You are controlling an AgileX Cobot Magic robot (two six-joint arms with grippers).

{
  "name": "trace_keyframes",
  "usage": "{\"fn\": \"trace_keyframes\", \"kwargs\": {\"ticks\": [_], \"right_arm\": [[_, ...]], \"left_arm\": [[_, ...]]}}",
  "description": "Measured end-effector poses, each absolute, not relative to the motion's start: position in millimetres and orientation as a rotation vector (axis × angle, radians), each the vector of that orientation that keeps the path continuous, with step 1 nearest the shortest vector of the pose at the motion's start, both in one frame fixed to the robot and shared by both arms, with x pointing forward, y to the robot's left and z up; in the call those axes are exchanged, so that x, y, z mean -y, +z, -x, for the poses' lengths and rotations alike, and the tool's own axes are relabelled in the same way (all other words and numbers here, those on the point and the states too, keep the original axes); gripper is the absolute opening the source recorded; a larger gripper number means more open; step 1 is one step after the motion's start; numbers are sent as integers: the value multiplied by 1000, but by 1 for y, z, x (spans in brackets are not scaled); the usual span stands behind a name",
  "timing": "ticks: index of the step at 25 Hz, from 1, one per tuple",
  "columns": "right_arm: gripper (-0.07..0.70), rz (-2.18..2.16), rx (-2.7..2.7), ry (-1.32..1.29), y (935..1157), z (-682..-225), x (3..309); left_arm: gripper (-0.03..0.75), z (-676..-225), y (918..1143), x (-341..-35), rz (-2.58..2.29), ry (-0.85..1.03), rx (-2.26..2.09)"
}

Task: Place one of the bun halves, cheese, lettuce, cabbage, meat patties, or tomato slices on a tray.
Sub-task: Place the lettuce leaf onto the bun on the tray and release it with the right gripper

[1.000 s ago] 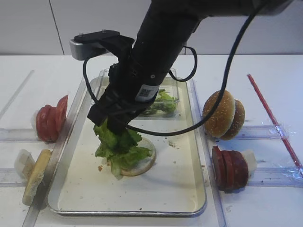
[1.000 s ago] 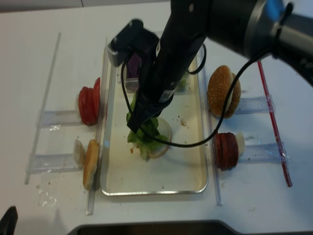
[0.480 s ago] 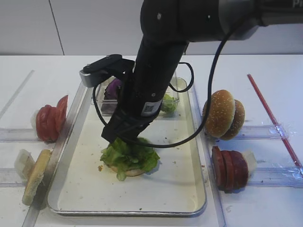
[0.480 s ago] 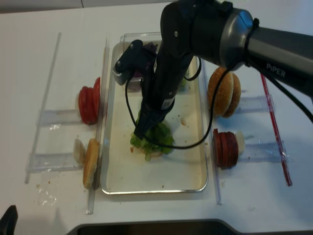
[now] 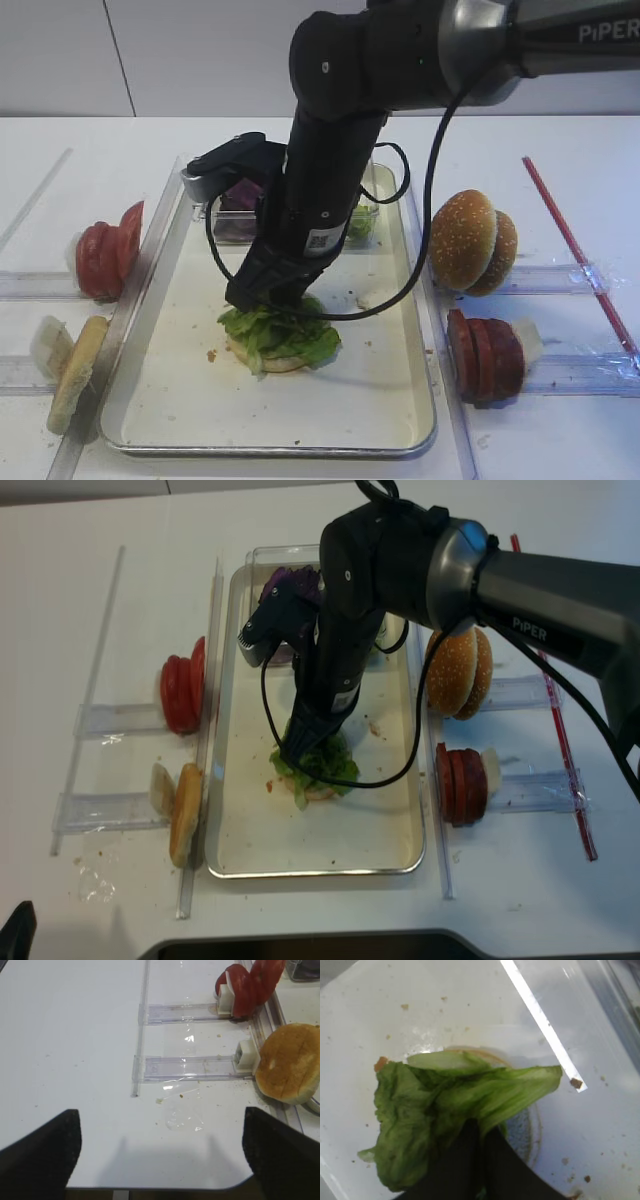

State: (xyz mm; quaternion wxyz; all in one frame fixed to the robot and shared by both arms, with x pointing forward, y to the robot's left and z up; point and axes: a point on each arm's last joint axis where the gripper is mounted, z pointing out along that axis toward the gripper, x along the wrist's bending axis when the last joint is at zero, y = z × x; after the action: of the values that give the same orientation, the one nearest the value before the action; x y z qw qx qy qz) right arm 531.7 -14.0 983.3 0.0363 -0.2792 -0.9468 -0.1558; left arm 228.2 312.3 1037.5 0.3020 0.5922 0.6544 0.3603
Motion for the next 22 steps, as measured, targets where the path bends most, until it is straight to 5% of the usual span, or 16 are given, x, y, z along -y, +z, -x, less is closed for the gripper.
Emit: {"fn": "trace_keyframes", "kwargs": {"ticks": [6, 14, 22], "right_arm": [[118, 866, 2913, -470, 983, -532, 15], [456, 910, 2902, -463, 983, -532, 15], [490, 975, 2922, -443, 986, -536, 17]], "left_arm": [[599, -228, 1037, -312, -1570, 955, -1735], [599, -228, 1037, -312, -1570, 955, -1735], [599, -228, 1037, -312, -1570, 955, -1735]]}}
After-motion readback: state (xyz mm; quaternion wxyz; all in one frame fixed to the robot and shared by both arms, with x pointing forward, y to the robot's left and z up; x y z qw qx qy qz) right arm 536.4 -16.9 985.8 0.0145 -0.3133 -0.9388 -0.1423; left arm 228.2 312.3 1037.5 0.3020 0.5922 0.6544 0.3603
